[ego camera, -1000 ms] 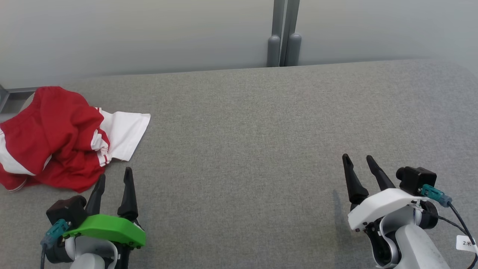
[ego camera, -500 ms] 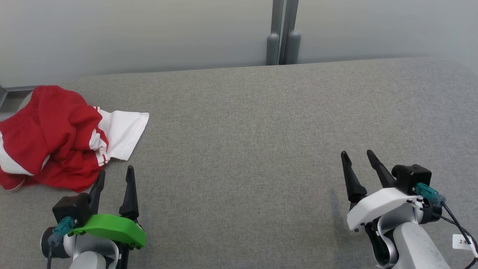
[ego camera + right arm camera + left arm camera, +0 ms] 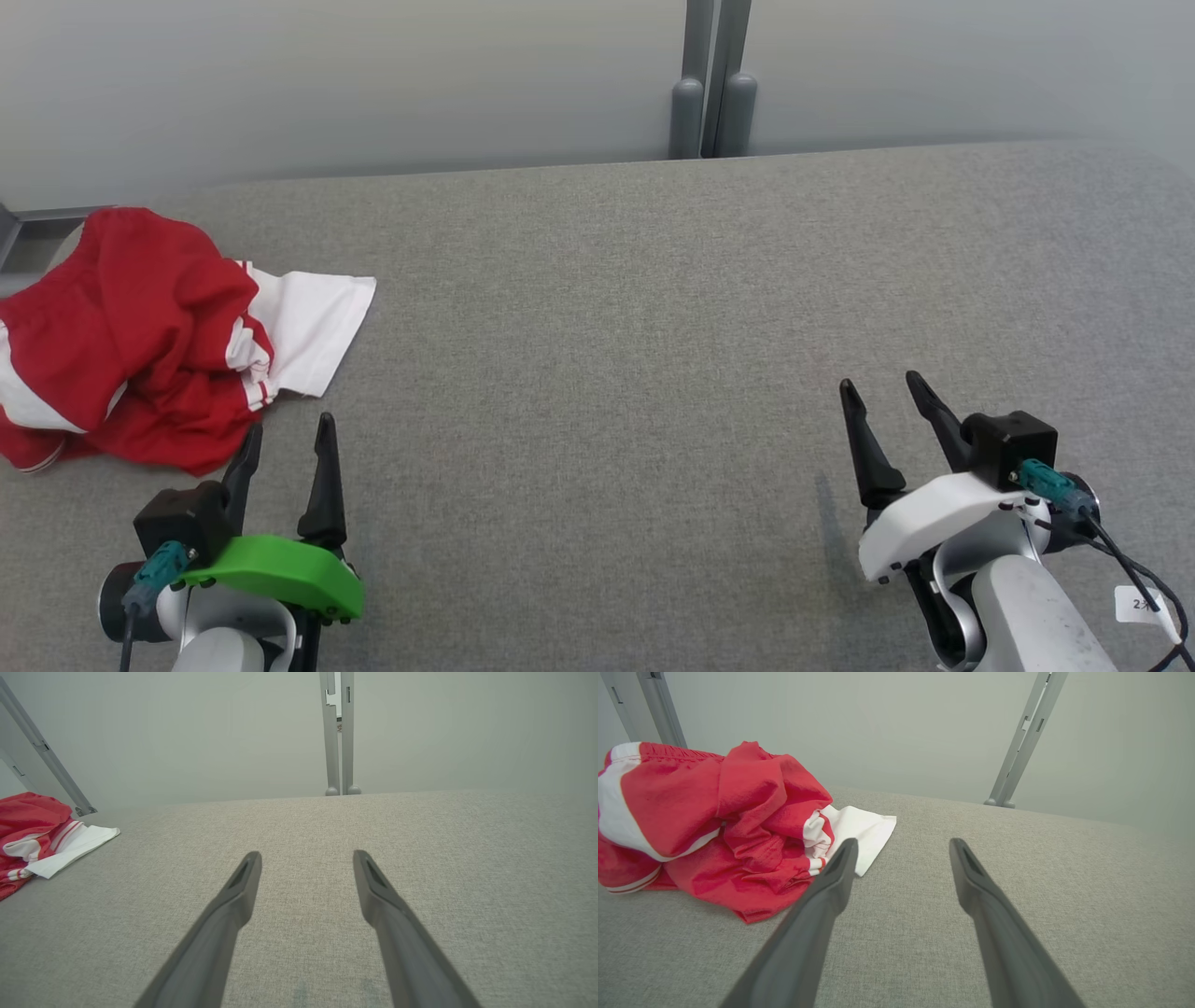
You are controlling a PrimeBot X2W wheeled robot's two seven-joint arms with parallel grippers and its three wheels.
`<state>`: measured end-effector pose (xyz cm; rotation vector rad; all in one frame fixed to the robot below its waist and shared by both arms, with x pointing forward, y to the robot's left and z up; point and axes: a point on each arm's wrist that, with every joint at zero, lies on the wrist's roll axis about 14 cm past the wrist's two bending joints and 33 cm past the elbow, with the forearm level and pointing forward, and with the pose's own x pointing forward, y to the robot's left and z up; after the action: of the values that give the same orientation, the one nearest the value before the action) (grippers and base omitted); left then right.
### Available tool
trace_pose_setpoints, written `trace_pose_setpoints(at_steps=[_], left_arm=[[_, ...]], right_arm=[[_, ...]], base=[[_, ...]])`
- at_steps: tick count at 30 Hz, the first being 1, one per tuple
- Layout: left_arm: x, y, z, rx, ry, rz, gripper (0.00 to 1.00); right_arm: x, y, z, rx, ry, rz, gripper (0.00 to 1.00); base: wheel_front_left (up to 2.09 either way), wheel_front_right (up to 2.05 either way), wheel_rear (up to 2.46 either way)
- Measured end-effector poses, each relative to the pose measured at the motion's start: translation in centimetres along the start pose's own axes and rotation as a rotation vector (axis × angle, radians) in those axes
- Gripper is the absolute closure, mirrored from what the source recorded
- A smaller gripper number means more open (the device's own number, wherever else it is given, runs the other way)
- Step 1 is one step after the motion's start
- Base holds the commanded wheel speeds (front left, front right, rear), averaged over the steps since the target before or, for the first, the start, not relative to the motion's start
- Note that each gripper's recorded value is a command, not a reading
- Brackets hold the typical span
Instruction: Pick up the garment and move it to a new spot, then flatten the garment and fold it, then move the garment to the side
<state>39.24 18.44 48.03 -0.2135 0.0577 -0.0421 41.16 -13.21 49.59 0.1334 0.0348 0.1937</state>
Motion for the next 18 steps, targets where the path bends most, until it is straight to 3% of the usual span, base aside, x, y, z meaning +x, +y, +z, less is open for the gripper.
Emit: trace_pose_setpoints(at_steps=[12,18], left_arm=[[0.03,-0.18,0.23,0.054,-0.011,-0.01,0.0],[0.06,-0.06,0.16,0.04,-0.009,-0.005,0.0]], right_arm=[[0.24,0.66,-0.14,-0.071,-0.001,0.028,0.0],[0.25,-0.07,0.33,0.003,-0.03,0.0,0.0]], base=[[0.0,0.0,0.0],[0.0,0.0,0.0]])
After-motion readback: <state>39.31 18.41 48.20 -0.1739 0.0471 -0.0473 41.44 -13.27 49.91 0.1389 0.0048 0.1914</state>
